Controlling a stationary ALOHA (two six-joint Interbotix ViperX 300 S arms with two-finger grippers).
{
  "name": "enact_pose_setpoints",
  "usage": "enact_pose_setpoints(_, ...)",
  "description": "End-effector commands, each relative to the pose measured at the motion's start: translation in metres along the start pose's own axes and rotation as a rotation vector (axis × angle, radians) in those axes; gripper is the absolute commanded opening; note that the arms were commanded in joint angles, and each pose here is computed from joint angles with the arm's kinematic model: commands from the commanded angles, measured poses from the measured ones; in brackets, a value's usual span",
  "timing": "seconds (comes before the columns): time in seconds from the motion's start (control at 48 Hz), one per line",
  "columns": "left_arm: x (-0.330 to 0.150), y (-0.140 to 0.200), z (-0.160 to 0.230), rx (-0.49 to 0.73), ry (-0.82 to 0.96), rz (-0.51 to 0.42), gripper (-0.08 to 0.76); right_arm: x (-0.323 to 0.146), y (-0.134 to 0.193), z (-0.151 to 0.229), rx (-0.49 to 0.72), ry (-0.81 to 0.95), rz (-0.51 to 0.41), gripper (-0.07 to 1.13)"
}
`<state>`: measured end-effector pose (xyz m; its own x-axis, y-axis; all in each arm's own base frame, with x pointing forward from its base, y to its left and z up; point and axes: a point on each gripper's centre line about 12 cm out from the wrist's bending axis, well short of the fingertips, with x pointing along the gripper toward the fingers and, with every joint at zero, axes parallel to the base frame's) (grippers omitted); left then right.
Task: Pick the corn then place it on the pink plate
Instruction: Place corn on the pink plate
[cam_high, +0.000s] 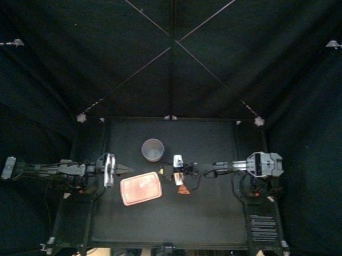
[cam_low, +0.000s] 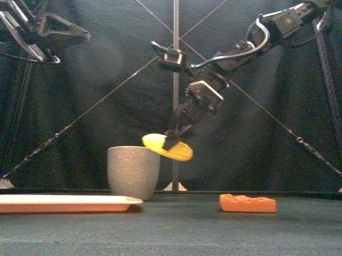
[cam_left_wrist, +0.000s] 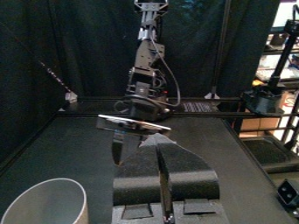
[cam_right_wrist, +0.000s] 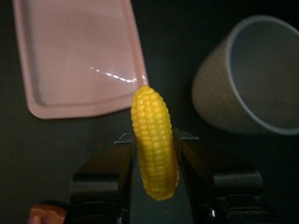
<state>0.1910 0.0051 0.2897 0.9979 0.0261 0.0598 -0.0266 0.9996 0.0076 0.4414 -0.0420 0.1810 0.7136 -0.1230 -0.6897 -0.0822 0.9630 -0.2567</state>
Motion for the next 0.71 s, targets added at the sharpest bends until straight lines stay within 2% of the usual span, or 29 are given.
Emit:
enact_pose_setpoints(0.021,0.000,0.002,0.013,0.015,-0.041,0.011,-0.002,0.001,0.008,0.040,-0.015,-0.091,0.007,0.50)
enact_pose_setpoints(0.25,-0.004,0.008,0.014,0.034,-0.054,0.039,-0.002,0.043,0.031,0.082,-0.055,-0.147,0.033,0.50)
enact_pose_setpoints(0.521,-0.004,0.008,0.014,0.034,-0.054,0.039,-0.002,0.080,0.044,0.097,-0.057,-0.162,0.047,0.52)
enact_pose_setpoints(0.625,-0.004,0.007,0.014,0.034,-0.054,0.038,-0.002,0.087,0.046,0.094,-0.038,-0.153,0.056,0.58)
enact_pose_setpoints(0.708,-0.004,0.007,0.014,0.034,-0.054,0.038,-0.002,0.091,0.049,0.090,-0.031,-0.139,0.063,0.69)
